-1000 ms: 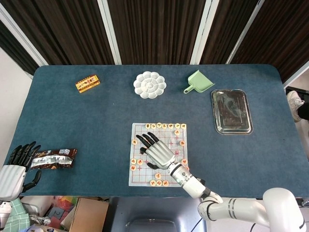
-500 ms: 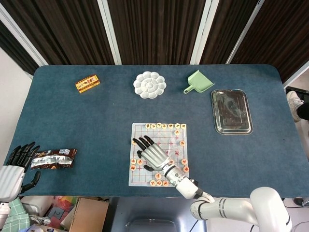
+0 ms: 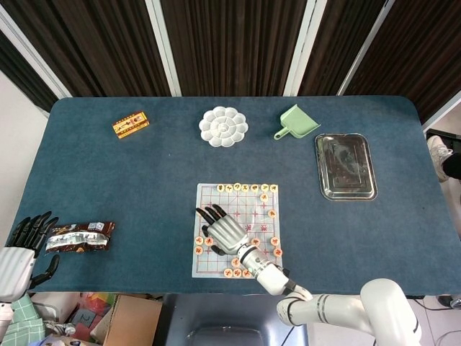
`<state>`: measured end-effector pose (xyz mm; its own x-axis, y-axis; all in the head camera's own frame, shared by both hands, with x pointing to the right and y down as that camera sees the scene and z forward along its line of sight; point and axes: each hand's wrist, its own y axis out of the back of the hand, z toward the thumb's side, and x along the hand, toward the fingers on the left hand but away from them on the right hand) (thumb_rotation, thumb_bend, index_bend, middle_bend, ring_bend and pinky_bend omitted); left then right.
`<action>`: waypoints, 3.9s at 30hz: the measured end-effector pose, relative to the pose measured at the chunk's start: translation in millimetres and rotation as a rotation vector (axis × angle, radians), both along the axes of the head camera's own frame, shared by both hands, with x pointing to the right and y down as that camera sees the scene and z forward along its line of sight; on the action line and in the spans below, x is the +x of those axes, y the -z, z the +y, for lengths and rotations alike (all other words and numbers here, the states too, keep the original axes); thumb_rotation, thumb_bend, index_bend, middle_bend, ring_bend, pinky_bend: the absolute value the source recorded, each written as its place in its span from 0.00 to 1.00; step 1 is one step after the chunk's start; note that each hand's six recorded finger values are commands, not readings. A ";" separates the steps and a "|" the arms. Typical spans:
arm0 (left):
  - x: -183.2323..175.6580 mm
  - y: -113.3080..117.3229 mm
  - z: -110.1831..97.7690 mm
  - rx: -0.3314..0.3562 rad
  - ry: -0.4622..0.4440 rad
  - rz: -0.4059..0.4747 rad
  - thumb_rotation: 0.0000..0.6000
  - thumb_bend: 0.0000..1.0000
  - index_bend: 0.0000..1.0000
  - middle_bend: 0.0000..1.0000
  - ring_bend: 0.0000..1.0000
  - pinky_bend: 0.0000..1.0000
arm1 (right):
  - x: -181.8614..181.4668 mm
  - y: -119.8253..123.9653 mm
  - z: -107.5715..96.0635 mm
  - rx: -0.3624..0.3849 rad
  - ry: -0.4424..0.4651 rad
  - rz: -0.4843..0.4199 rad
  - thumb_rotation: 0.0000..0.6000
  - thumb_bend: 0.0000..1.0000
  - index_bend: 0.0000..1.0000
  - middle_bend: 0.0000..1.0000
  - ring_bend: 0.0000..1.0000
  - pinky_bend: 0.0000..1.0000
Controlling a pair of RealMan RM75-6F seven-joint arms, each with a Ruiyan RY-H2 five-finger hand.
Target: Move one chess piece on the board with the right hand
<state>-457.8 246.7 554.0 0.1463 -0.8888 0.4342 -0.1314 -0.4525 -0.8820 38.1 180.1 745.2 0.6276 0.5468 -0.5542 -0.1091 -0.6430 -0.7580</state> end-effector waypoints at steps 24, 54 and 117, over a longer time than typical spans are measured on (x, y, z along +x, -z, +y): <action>-3.3 3.2 0.4 -0.002 0.005 0.009 1.00 0.45 0.00 0.00 0.00 0.00 | -9.3 -1.6 1.8 -0.011 -0.015 -0.019 1.00 0.49 0.63 0.06 0.00 0.00; 8.0 -10.4 0.6 -0.033 -0.028 -0.014 1.00 0.45 0.00 0.00 0.00 0.00 | 109.2 31.2 8.2 0.093 0.015 0.053 1.00 0.50 0.64 0.08 0.00 0.00; 8.4 -11.0 -2.7 -0.004 -0.022 -0.039 1.00 0.45 0.00 0.00 0.00 0.00 | 268.2 138.9 28.9 0.165 -0.303 0.171 1.00 0.36 0.00 0.00 0.00 0.00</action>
<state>-449.4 244.0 565.1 0.1493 -0.8840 0.4430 -0.0870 -0.4581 -0.8846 306.3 209.1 606.3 0.3302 0.7837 -0.5261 -0.0669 -0.5366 -0.8412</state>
